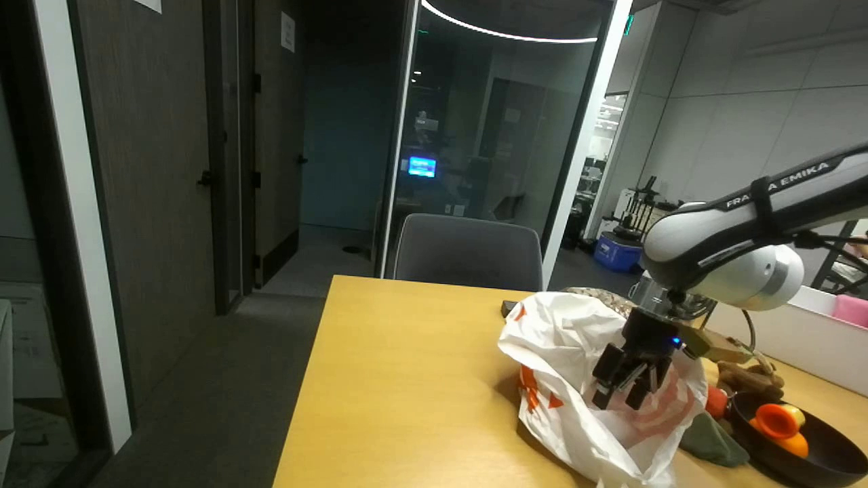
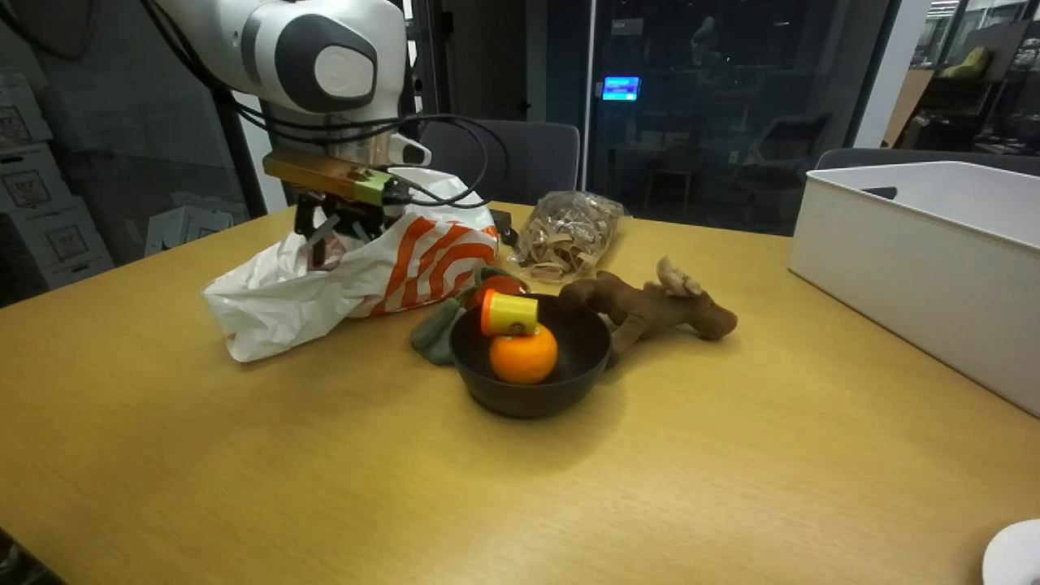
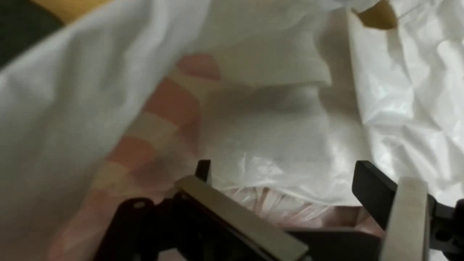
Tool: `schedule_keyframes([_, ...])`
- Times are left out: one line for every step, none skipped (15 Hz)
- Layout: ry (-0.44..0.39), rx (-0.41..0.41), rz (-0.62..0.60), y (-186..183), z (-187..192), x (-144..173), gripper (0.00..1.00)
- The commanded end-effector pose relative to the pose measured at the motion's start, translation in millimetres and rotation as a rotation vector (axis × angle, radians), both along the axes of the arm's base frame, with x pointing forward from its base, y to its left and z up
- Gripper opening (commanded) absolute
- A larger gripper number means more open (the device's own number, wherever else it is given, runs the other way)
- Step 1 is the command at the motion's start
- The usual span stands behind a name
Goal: Remove the fruits and container from the plastic and put them in the bowl.
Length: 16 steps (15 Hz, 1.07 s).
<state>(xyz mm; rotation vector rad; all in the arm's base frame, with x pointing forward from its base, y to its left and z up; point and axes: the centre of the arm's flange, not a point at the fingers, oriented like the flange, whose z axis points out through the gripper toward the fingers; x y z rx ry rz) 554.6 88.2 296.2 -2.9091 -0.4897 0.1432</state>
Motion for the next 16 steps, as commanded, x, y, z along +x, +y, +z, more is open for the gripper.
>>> schedule_keyframes([-0.099, -0.123, -0.131, 5, 3, 25, 1.00])
schedule_keyframes([-0.120, -0.144, -0.167, 4, 3, 28, 1.00])
schedule_keyframes([-0.143, -0.165, -0.205, 4, 2, 32, 1.00])
schedule_keyframes([-0.166, -0.187, -0.236, 3, 1, 33, 1.00])
schedule_keyframes([-0.194, -0.206, -0.267, 2, 1, 35, 1.00])
schedule_keyframes([-0.215, -0.218, -0.297, 3, -1, 38, 1.00])
schedule_keyframes([-0.227, -0.230, -0.318, 3, -3, 40, 1.00])
schedule_keyframes([-0.242, -0.240, -0.336, 4, -7, 43, 1.00])
schedule_keyframes([-0.256, -0.253, -0.353, 5, -10, 45, 1.00])
schedule_keyframes([-0.276, -0.271, -0.373, 5, -12, 49, 1.00])
schedule_keyframes([-0.302, -0.290, -0.394, 5, -13, 53, 1.00])
schedule_keyframes([-0.324, -0.310, -0.410, 4, -14, 57, 1.00])
schedule_keyframes([-0.352, -0.324, -0.428, 3, -13, 63, 1.00])
schedule_keyframes([-0.376, -0.339, -0.446, 1, -13, 66, 1.00])
schedule_keyframes([-0.391, -0.350, -0.459, 1, -12, 71, 1.00])
schedule_keyframes([-0.398, -0.357, -0.467, 0, -13, 75, 1.00])
